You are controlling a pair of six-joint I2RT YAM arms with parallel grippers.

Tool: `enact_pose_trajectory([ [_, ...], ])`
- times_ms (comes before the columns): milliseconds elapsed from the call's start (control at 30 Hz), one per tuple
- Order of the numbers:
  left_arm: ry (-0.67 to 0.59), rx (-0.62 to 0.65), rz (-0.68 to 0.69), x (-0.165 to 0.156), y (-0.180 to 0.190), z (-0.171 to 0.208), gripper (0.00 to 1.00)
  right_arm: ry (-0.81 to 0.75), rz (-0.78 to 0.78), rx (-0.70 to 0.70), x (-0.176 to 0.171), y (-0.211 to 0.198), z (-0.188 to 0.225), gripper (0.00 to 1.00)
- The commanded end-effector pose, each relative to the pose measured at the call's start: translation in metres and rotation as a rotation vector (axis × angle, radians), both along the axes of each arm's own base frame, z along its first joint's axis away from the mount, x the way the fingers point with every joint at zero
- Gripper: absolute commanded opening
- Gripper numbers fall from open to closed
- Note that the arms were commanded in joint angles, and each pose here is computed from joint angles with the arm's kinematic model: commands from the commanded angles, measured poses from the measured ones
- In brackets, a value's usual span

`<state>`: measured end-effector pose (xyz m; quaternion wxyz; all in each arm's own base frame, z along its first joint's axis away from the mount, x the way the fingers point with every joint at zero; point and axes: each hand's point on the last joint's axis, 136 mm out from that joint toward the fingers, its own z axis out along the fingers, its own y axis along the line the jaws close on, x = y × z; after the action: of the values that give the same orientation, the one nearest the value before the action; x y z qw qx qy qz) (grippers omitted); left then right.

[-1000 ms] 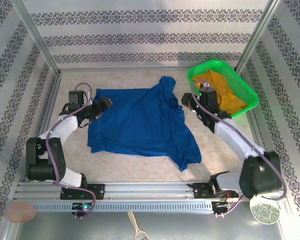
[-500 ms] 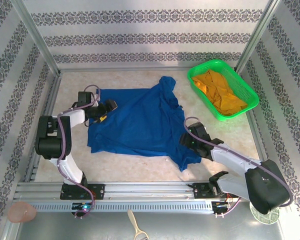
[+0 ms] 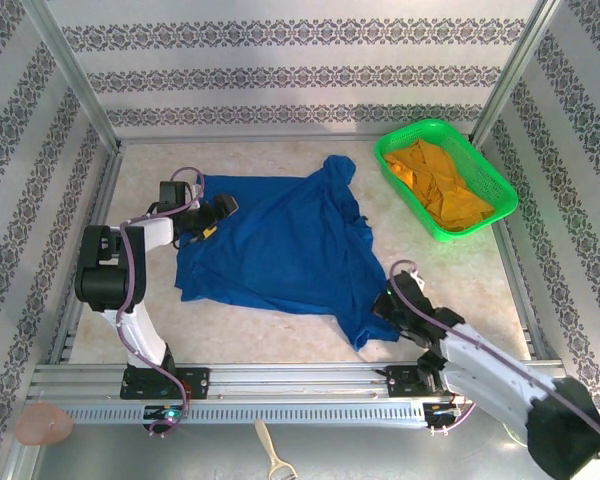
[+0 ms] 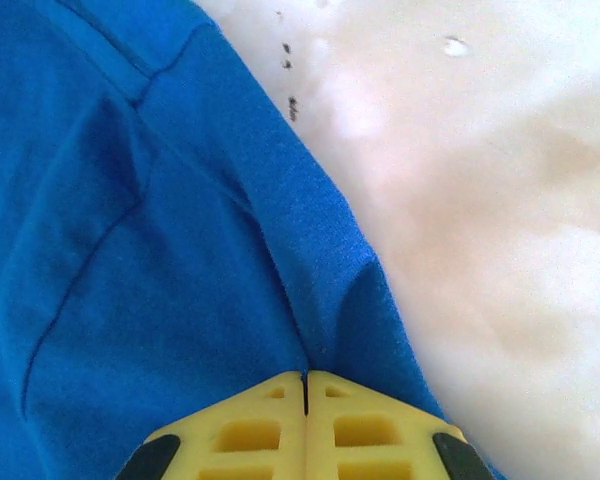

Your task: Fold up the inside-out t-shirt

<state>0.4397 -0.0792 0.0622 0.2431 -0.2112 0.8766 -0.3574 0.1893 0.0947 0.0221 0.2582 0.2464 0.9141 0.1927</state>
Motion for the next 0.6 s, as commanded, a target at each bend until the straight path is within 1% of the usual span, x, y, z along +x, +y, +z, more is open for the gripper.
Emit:
enact_pose_trajectory([
  [0,-0.087,0.032,-0.027,0.002,-0.003,0.038,1.00,0.047,-0.077,-0.032,-0.023,-0.022,-0.007,0.14],
  [33,-0.100,0.057,-0.025,-0.004,-0.001,0.049,1.00,0.032,-0.084,-0.025,-0.024,-0.024,-0.003,0.34],
  [67,-0.113,0.083,-0.027,-0.013,0.001,0.060,1.00,0.019,-0.086,-0.023,-0.024,-0.026,0.002,0.46],
  [100,-0.126,0.106,-0.026,-0.022,0.004,0.068,1.00,0.012,-0.086,-0.026,-0.025,-0.027,0.005,0.51],
  [200,-0.113,0.182,-0.022,-0.064,0.012,0.081,1.00,-0.022,-0.078,-0.038,-0.021,-0.028,0.016,0.54],
  [300,-0.054,0.254,-0.013,-0.113,0.022,0.074,0.97,-0.064,-0.046,-0.065,-0.010,-0.026,0.032,0.54],
  [367,-0.005,0.293,-0.004,-0.143,0.028,0.062,0.90,-0.087,-0.012,-0.098,0.000,-0.023,0.044,0.54],
  [433,0.034,0.303,0.003,-0.163,0.030,0.048,0.84,-0.116,0.036,-0.127,0.012,-0.018,0.058,0.54],
  [467,0.051,0.309,0.008,-0.171,0.031,0.042,0.78,-0.130,0.056,-0.135,0.019,-0.015,0.066,0.56],
  [533,0.088,0.329,0.020,-0.183,0.035,0.027,0.71,-0.151,0.105,-0.152,0.032,-0.009,0.080,0.56],
  [567,0.103,0.335,0.027,-0.186,0.037,0.022,0.69,-0.157,0.126,-0.157,0.039,-0.006,0.084,0.56],
])
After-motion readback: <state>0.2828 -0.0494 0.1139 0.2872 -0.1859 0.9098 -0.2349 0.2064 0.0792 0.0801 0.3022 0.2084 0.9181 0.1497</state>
